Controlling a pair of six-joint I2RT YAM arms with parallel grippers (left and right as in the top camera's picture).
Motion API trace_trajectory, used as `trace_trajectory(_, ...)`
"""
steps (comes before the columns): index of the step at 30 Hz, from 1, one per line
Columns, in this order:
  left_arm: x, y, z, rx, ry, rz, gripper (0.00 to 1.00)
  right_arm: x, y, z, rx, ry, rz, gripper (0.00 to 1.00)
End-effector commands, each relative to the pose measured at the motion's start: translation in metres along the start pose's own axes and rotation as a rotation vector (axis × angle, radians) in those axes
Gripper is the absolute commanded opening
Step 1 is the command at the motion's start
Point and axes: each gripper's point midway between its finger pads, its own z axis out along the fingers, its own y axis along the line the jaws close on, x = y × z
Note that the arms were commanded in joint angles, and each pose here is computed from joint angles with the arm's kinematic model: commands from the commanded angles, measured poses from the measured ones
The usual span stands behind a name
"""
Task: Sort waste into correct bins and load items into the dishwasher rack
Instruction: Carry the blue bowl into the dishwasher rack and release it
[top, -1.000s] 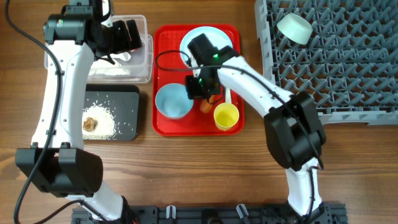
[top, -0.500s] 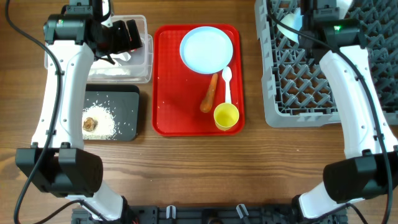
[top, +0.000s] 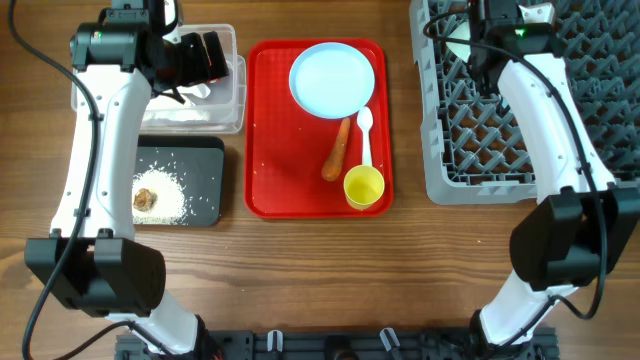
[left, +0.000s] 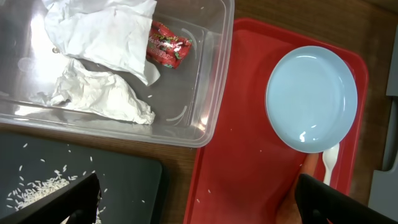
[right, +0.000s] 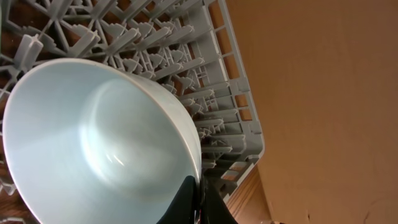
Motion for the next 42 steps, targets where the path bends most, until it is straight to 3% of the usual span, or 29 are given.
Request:
trace_trajectory(1,0.0,0.001,0.001,-0.001,0.003,-0.005,1.0,0.003,0.009,0.01,0.035,0.023,-0.045,0.04)
trace_trajectory(7,0.0,0.001,0.001,-0.001,0.003,-0.005,1.0,0.008,0.027,0.025,0.059,0.057,-0.109,0.04)
trace_trajectory(14,0.0,0.001,0.001,-0.001,0.003,-0.005,1.0,-0.002,-0.01,0.016,0.296,0.029,-0.23,0.05)
trace_trajectory(18,0.0,0.001,0.001,-0.001,0.003,-0.005,1.0,-0.012,0.006,-0.001,0.284,-0.028,-0.242,0.11)
trace_trajectory(29,0.0,0.001,0.001,-0.001,0.003,-0.005,1.0,-0.03,0.022,-0.015,0.285,-0.088,-0.338,0.06)
trace_trajectory(30,0.0,0.001,0.001,-0.001,0.003,-0.005,1.0,-0.028,0.036,-0.012,0.201,-0.091,-0.338,0.19)
trace_trajectory(32,0.0,0.001,0.001,-0.001,0.003,-0.005,1.0,-0.016,0.068,-0.01,-0.01,-0.075,-0.171,0.69)
trace_trajectory(33,0.0,0.001,0.001,-0.001,0.003,-0.005,1.0,-0.006,0.088,-0.015,-0.166,-0.031,-0.02,0.8)
trace_trajectory(36,0.0,0.001,0.001,-0.001,0.003,-0.005,1.0,-0.008,0.117,-0.049,-0.562,0.028,0.116,0.91)
trace_trajectory(39,0.0,0.001,0.001,-0.001,0.003,-0.005,1.0,-0.026,0.077,-0.077,-0.809,-0.006,0.298,0.92)
trace_trajectory(42,0.0,0.001,0.001,-0.001,0.003,-0.005,1.0,-0.022,0.024,-0.056,-0.897,0.029,0.45,0.9)
